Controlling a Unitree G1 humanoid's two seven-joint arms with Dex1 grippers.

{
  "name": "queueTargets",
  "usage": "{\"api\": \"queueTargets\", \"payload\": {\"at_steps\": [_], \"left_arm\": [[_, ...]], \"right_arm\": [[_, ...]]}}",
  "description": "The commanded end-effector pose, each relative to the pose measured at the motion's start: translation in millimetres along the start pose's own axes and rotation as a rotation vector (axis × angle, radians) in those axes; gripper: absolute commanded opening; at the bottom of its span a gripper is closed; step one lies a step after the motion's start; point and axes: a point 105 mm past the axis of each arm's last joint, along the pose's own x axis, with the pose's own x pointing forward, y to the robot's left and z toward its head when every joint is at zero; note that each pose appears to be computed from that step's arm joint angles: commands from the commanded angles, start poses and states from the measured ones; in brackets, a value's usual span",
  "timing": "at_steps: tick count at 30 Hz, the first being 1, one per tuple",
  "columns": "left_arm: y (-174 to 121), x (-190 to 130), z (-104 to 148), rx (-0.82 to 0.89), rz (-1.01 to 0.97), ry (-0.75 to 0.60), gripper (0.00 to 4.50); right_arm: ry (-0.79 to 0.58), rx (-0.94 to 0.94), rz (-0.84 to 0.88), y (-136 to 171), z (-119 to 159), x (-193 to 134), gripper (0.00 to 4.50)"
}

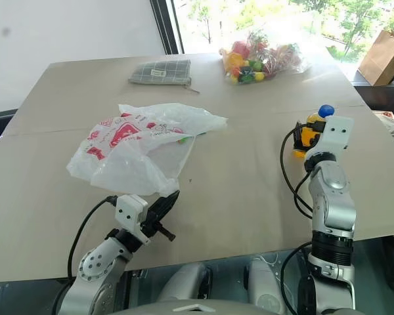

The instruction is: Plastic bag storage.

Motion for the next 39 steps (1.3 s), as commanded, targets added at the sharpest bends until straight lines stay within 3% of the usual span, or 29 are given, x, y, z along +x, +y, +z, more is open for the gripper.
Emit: {"api": "queueTargets", "payload": {"at_steps": [1,4,6,16,22,28,33,39], "left_arm": [[3,-1,9,0.027,0.006,-0.036,0.0],[3,-1,9,0.035,0.01,-0.039,0.0],[2,-1,9,0.039,0.009,-0.039,0.0],[5,-6,9,0.051,0.053,-0.037,0.0],[4,-8,8,0.045,0.074,-0.037,0.0],[4,-8,7,0.041,0.077,-0.035,0.0],[5,-6,7,0.046,0.072,-0.035,0.0],[5,-5,7,0.043,0.063,-0.035,0.0]], "right_arm": [[-0.08,-0.009,0.307,56,30,-1,3.94],[0.047,0.092,0.598,107,17,-13,3.94],[0.108,0.116,0.642,114,8,-14,3.94],[0.149,0.079,0.746,145,-8,-4,3.94],[0.213,-0.088,0.691,127,-34,6,3.94],[0.202,-0.22,0.705,115,-40,9,3.94],[0.149,-0.371,0.617,91,-35,22,2.6],[0.101,-0.369,0.612,90,-25,28,2.54]]}}
